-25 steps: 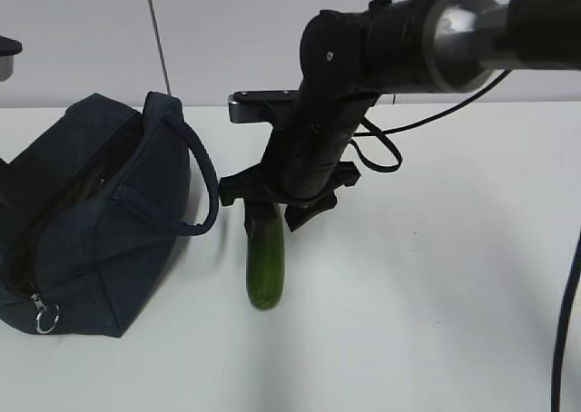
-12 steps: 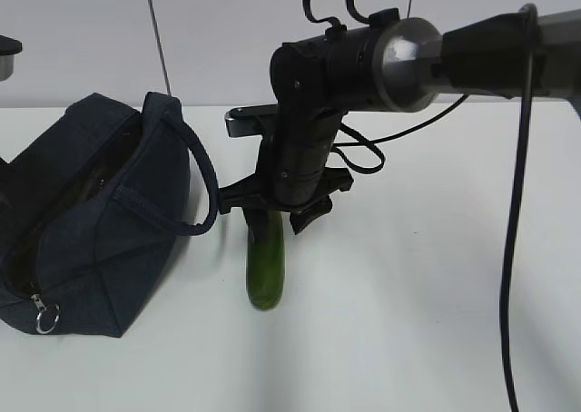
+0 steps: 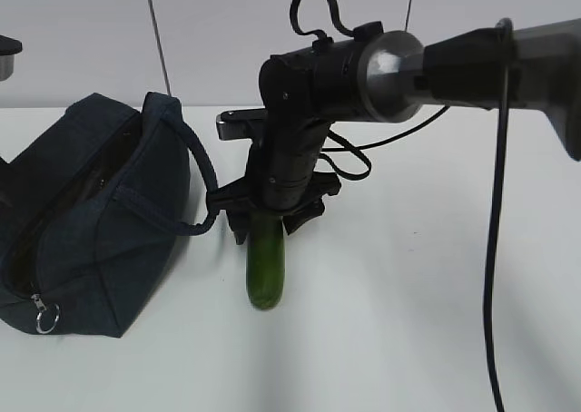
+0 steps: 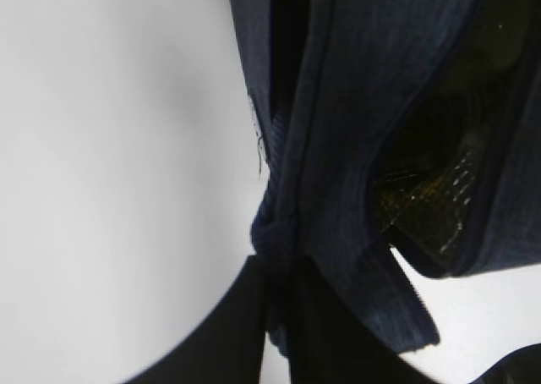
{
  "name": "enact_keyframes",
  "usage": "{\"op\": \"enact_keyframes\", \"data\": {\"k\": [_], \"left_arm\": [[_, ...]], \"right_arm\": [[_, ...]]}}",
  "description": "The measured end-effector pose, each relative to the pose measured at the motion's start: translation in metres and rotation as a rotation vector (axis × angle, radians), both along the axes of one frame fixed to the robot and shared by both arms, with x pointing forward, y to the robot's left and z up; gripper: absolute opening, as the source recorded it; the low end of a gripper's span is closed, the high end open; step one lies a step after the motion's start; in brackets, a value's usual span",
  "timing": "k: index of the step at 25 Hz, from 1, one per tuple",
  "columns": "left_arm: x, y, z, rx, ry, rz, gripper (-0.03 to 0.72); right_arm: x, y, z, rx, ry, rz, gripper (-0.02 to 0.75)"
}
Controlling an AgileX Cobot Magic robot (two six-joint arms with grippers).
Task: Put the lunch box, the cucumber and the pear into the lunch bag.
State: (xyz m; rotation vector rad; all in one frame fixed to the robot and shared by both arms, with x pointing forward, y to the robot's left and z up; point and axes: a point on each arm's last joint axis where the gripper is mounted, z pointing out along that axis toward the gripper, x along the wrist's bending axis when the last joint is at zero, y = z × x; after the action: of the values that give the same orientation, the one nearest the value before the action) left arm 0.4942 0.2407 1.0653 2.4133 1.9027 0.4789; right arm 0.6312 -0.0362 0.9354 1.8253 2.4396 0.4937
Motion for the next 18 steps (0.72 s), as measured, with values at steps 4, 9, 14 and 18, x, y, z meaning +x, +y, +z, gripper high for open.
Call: {"op": "enact_keyframes", "data": {"k": [4,9,14,18], "left_arm": [[0.000,-0.001,0.000,-0.007,0.002,0.002,0.004],[0.000,-0.001,0.000,-0.014,0.005,0.003,0.004],[-0.001,-0.001,0.000,-0.018,0.006,0.004,0.004],[-0.001,-0.002,0.000,-0.021,0.007,0.005,0.004]], "right_arm": [[0.002,0.001,-0.008,-0.004,0.008,-0.005,0.558],[0.002,0.001,-0.018,-0.014,0.024,-0.005,0.558],[0.001,-0.001,-0.021,-0.044,0.040,0.002,0.554],[0.001,-0.001,-0.022,-0.051,0.047,0.004,0.490]]}}
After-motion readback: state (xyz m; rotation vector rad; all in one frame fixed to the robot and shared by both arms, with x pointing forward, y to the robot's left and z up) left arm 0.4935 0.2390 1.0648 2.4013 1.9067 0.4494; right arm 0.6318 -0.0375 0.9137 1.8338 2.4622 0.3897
